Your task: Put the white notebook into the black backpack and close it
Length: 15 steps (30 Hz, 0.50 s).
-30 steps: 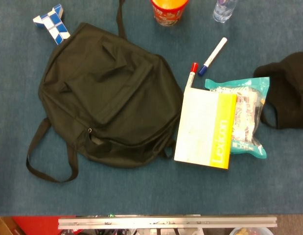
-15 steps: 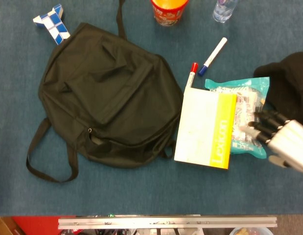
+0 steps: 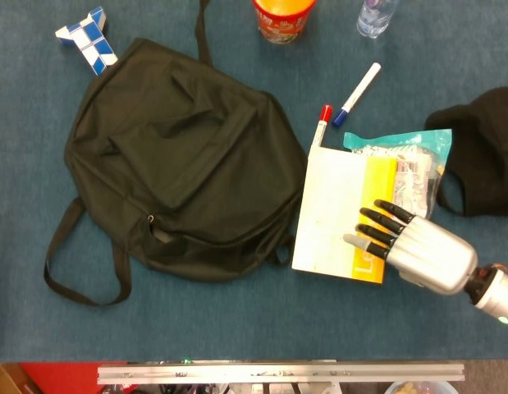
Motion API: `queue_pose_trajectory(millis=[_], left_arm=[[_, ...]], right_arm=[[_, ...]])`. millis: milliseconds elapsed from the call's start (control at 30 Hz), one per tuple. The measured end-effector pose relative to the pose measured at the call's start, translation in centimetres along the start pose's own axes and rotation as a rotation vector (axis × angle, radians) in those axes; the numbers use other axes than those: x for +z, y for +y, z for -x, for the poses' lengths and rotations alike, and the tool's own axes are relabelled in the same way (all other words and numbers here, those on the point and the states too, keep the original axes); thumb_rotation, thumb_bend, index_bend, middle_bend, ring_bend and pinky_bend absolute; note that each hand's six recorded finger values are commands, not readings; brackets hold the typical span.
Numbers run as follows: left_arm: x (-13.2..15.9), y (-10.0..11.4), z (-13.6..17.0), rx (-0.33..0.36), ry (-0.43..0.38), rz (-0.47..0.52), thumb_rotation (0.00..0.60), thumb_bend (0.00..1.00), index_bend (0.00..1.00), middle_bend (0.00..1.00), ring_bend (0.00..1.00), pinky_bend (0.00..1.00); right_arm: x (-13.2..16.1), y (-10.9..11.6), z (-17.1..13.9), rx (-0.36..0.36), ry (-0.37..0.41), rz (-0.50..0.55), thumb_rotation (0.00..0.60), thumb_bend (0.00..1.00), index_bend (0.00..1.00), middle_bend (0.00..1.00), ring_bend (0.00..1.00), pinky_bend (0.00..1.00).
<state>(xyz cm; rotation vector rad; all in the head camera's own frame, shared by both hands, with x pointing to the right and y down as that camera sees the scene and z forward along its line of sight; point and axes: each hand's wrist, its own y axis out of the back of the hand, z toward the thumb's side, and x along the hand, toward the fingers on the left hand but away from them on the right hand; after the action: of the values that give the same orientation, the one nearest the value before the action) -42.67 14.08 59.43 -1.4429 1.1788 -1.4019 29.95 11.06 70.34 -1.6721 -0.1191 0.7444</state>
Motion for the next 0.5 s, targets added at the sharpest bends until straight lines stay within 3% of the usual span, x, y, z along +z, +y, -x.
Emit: queue_pose_trajectory(millis=[500], left_arm=[[-0.7,-0.4,0.1,-0.012,0.011,0.013,0.6,0.2,0.24,0.24,0.25,0.23]], right_arm=[[1.0,-1.8,2.3,-0.044,0.017,-0.076,0.6,0.08,0.27,0.28,0.13,0.17]])
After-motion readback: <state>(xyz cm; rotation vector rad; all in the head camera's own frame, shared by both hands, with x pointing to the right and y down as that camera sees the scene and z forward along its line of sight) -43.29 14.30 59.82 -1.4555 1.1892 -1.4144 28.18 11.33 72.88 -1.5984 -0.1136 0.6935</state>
